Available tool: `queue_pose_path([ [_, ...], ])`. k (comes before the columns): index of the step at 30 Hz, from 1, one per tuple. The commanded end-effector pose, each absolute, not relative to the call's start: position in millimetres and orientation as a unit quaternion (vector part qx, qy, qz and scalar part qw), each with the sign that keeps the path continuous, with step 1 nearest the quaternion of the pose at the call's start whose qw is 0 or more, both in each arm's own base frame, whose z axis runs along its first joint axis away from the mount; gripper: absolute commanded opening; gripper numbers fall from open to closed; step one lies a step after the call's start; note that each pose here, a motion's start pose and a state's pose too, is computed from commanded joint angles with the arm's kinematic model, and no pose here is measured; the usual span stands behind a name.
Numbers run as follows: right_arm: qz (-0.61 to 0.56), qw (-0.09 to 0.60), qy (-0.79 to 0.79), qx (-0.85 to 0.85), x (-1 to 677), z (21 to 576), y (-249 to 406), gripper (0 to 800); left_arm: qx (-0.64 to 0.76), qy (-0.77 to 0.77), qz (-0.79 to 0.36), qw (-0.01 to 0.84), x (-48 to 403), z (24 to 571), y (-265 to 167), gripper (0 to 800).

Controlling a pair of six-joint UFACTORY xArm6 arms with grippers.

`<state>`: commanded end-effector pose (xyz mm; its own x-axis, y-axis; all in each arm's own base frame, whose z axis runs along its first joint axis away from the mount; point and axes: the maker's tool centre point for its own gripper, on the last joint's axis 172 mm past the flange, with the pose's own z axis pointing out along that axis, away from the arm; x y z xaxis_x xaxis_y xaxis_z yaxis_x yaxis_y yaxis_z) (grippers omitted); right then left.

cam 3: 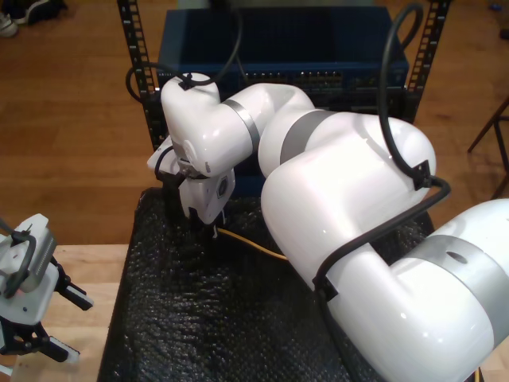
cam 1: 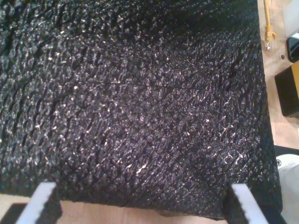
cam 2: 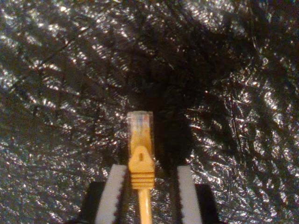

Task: Grab the cable and plug it in

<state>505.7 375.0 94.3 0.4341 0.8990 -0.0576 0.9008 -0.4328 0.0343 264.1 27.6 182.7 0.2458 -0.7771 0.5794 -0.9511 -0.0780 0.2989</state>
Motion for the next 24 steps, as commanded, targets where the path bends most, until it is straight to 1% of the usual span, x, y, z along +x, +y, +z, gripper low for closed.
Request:
queue_pose_path([
  [2,-0.015,0.030,0.532,0.846,506.3,95.5,375.4,184,0.721,-0.599,0.136,0.320,264.1,182.7,27.6,800],
  [5,-0.015,0.030,0.532,0.846,506.3,95.5,375.4,141,0.721,-0.599,0.136,0.320,264.1,182.7,27.6,800],
  [10,-0.013,0.039,0.537,0.843,508.9,95.9,373.0,47,0.721,-0.599,0.136,0.320,264.1,182.7,27.6,800],
  [17,-0.013,0.044,0.539,0.841,510.1,95.9,371.0,12,0.722,-0.598,0.136,0.320,264.1,182.7,27.6,800],
  [24,-0.014,0.041,0.549,0.835,505.7,103.6,374.3,4,0.722,-0.598,0.136,0.320,264.1,182.7,27.6,800],
])
